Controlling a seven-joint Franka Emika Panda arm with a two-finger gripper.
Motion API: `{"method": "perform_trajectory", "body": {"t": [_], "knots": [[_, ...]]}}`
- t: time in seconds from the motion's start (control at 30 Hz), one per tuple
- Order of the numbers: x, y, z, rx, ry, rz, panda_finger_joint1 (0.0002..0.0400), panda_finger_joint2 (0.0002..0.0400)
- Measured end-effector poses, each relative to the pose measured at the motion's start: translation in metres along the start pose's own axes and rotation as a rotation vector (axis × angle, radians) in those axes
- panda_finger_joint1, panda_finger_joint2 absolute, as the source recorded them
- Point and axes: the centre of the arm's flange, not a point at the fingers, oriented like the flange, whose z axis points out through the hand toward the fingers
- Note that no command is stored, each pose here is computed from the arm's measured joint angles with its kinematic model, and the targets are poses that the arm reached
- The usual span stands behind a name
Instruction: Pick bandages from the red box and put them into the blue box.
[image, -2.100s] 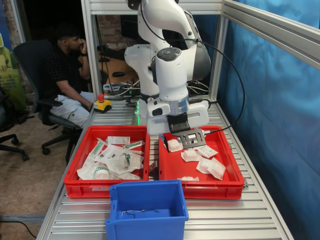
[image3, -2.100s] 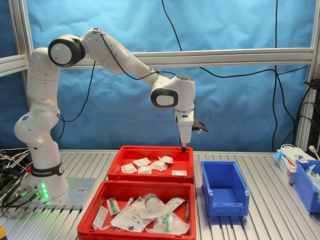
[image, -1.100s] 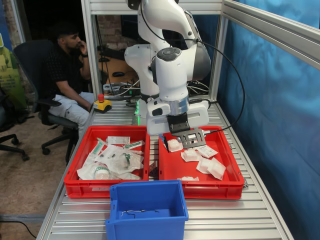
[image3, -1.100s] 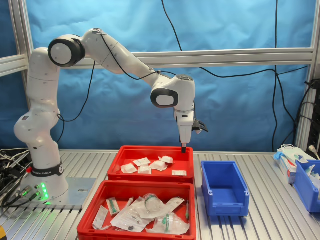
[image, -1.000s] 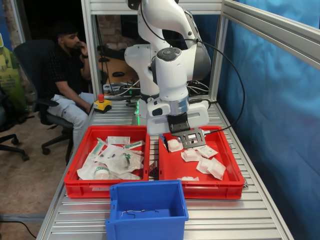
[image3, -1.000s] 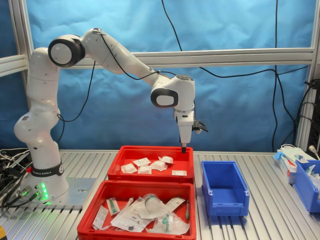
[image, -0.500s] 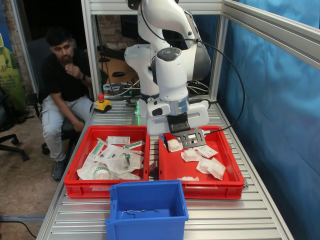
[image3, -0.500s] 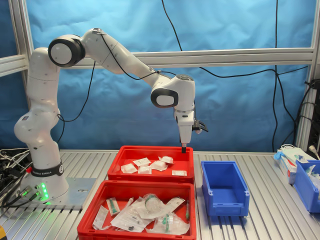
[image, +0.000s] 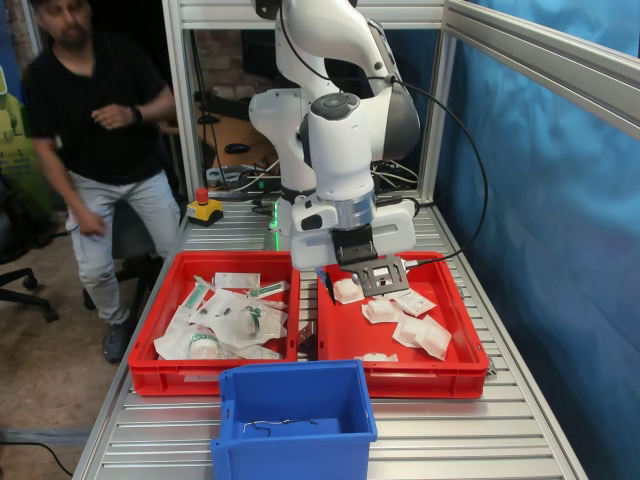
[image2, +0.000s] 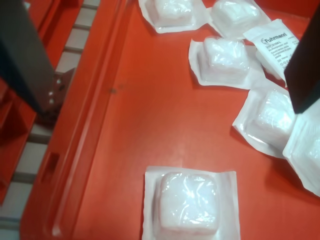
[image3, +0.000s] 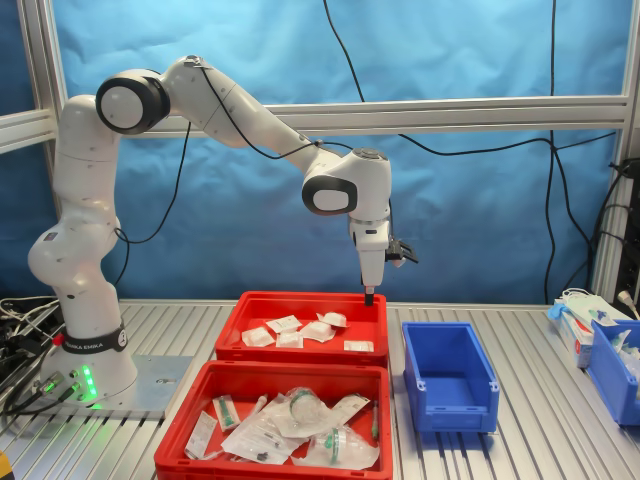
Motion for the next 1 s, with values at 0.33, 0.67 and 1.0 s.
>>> {"method": "perform_trajectory", "body": {"t": [0.33, 0.67, 1.0], "knots": [[0.002, 0.002, -0.019, 0.021, 0.025, 0.005, 0.04, 0.04], [-0.006, 0.005, -0.031, 0.028, 0.034, -0.001, 0.04, 0.04], [-0.029, 0.003, -0.011, -0.006, 0.002, -0.03, 0.04, 0.04]]}}
